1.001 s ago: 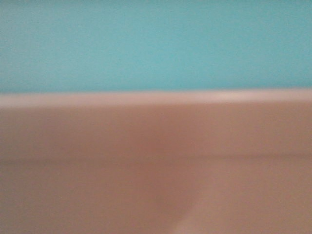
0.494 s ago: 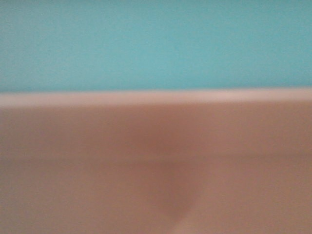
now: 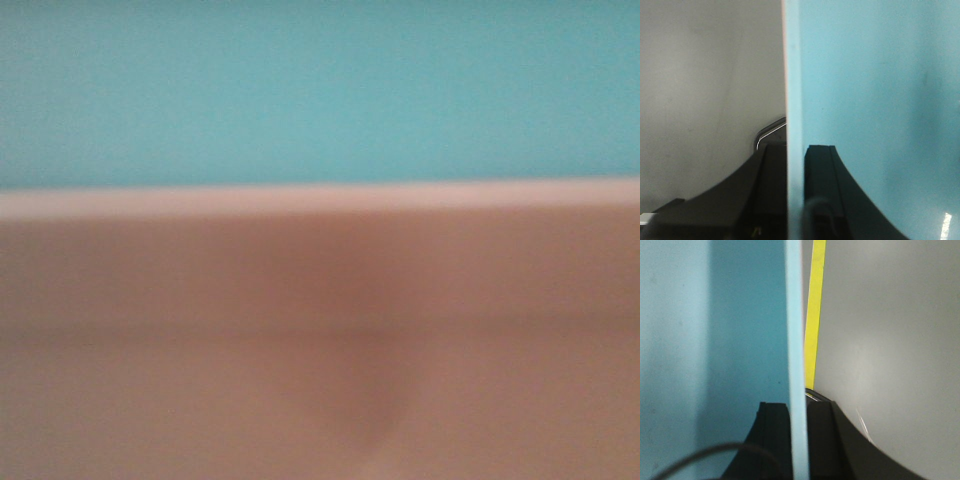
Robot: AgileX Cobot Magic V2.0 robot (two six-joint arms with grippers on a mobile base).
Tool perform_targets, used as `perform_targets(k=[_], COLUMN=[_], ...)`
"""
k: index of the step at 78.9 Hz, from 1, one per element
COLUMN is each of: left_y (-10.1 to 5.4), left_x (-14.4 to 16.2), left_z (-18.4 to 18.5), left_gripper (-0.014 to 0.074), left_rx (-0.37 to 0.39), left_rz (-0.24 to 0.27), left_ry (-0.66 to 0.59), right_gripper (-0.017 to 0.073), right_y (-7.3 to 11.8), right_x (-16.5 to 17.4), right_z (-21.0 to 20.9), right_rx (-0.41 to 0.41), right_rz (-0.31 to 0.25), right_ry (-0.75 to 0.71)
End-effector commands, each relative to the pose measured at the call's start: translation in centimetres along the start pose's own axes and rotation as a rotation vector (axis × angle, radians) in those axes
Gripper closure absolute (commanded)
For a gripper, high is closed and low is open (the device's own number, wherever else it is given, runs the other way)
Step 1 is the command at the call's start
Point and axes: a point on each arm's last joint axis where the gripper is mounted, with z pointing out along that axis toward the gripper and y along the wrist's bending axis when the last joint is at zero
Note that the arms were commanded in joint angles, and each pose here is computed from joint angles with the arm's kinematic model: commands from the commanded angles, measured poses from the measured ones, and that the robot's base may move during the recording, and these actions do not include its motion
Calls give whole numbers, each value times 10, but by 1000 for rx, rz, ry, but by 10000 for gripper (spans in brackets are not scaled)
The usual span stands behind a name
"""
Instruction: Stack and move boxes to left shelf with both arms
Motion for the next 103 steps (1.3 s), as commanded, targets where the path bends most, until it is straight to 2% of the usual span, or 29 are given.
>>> perform_targets(k=[1, 103], left_y=[-11, -14], left_x=[14, 17], left_z=[-21, -22], left_gripper=[601, 601], left_rx=[123, 147], left_rz=[-25, -35], left_ry=[113, 148], right_gripper=[489, 489], right_y=[2, 1], right_x=[4, 4], right_z=[-22, -22], right_rx=[-61, -59], right_rz=[29, 28], right_ry=[40, 39])
